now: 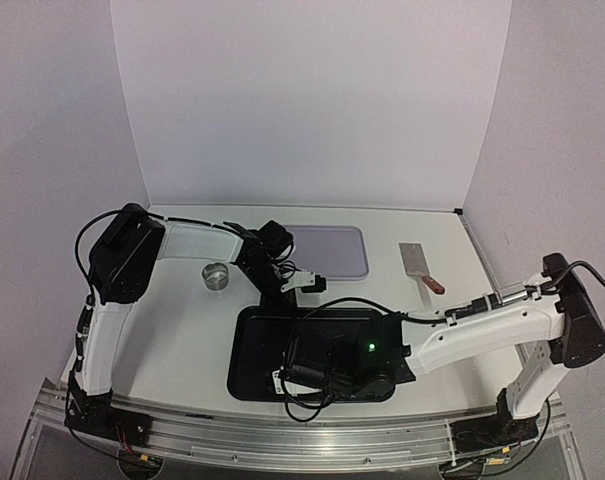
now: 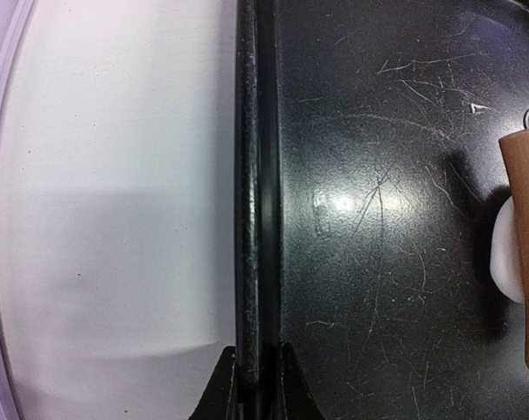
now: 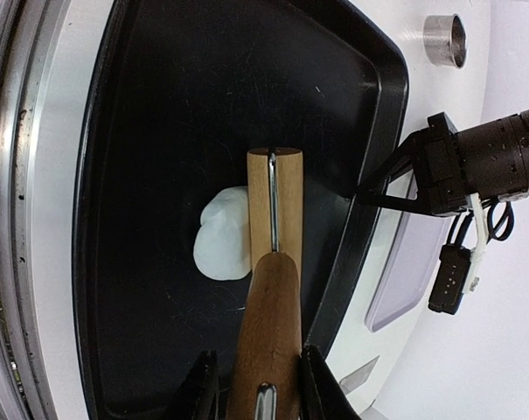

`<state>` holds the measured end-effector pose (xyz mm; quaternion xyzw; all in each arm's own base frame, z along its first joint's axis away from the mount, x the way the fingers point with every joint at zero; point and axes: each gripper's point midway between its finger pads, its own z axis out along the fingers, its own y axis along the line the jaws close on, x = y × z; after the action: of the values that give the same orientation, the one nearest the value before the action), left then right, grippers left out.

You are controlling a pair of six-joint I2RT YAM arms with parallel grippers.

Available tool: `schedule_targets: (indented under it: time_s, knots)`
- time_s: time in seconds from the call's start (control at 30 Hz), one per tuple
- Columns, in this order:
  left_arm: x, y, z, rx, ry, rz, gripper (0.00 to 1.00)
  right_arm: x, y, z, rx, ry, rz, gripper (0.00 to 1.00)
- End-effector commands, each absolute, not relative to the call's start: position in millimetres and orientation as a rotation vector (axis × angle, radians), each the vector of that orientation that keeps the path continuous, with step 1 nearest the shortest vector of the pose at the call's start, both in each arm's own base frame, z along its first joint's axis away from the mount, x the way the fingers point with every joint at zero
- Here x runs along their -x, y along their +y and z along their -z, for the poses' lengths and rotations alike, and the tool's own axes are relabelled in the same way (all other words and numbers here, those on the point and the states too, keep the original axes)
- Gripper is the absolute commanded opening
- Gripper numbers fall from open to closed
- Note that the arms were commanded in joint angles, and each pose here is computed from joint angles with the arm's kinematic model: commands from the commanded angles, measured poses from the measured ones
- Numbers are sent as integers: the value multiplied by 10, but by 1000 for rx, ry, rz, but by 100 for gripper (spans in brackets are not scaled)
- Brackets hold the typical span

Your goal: Roll out the dumpling wrappers from the dough

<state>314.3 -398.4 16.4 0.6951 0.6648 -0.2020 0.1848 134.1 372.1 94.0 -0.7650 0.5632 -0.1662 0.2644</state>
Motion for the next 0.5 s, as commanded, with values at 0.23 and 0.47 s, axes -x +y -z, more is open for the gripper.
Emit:
schedule_targets:
  time_s: [0.23, 0.47]
  knots:
    - [-3504, -3895, -152, -1984, 1794, 272, 0, -1000, 3452, -314, 2280, 1713, 322, 0]
    - [-3532, -3905, -156, -1986, 1784, 260, 0, -840, 3128, -540, 2323, 1728, 350, 0]
